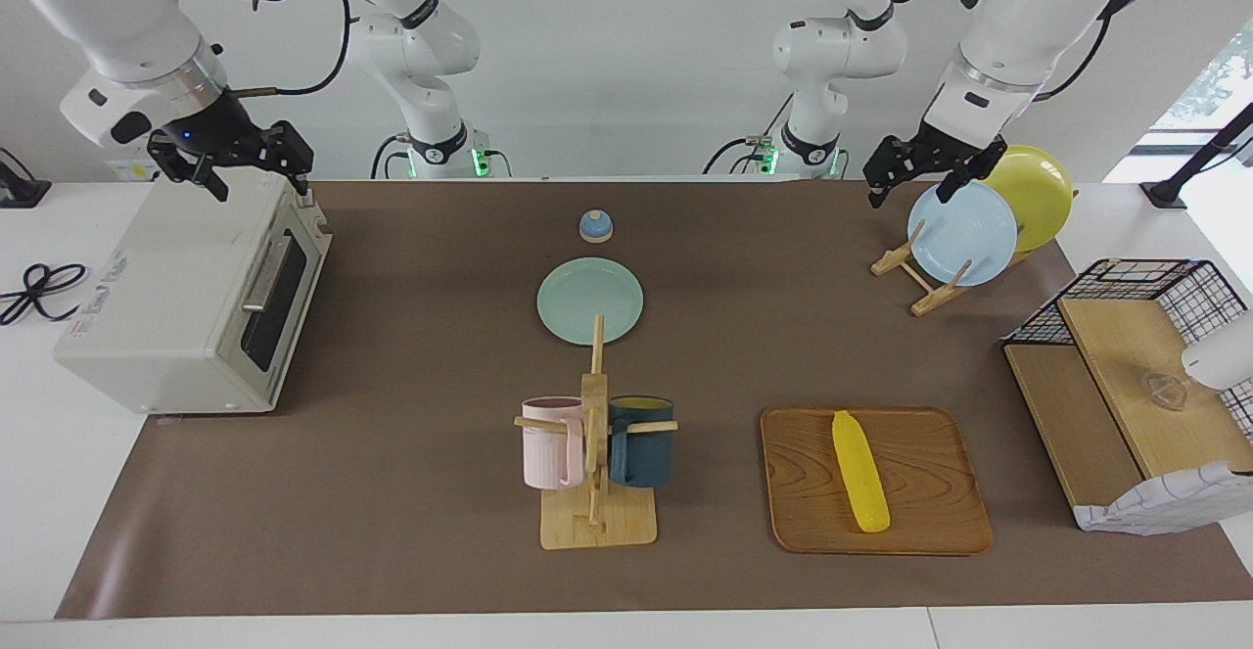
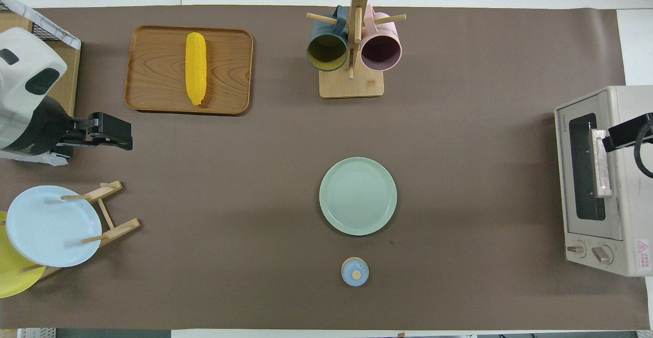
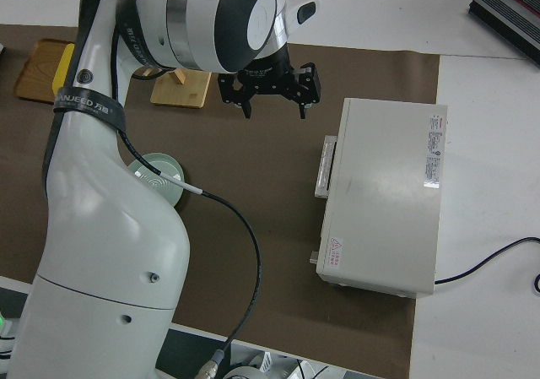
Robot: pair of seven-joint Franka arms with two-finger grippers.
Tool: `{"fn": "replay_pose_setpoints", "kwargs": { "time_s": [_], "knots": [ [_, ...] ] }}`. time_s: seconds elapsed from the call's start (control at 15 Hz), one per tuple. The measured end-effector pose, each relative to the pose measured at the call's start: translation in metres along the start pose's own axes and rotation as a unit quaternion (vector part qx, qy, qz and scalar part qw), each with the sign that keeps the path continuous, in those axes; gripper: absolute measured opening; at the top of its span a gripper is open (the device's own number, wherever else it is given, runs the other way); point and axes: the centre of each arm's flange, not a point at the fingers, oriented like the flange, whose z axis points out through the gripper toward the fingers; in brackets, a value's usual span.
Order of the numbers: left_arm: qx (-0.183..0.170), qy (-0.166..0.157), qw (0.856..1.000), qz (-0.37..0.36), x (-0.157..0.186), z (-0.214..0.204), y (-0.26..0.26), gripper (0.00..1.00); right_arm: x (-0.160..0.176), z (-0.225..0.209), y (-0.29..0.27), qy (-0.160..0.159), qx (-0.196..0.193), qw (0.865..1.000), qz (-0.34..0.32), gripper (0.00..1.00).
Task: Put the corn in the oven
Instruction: 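Move the left gripper toward the yellow corn on the wooden tray, then close the left gripper on the yellow corn and lift it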
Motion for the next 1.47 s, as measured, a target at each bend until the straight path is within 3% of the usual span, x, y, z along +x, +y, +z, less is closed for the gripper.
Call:
{"fn": "replay_pose_setpoints", "kwargs": {
  "time_s": [0.27,0.53,0.67,1.0,1.27,1.47],
  "knots": [
    [-0.004,0.002,1.000,-0.001,0.026,0.023,0.003,1.00,0.000,0.000,0.000,0.000,0.000,1.000,0.000,1.00],
    [-0.013,-0.016,1.000,-0.003,0.103,0.093,0.010,1.00,0.000,0.002,0.000,-0.003,0.000,1.000,0.000,1.00],
    [-0.022,-0.012,1.000,0.002,0.146,0.132,0.014,1.00,0.000,0.003,0.000,-0.004,0.001,1.000,0.000,1.00],
    [-0.037,0.009,0.999,0.010,0.214,0.229,0.023,1.00,0.000,0.004,0.000,-0.004,0.001,1.000,0.000,1.00],
    [-0.044,0.041,0.998,0.013,0.239,0.261,0.028,1.00,0.000,0.004,0.000,-0.004,0.001,1.000,0.000,1.00],
    [-0.014,0.036,0.998,0.040,0.243,0.292,0.025,1.00,0.000,0.004,0.000,-0.004,0.001,1.000,0.000,1.00]
  ]
}}
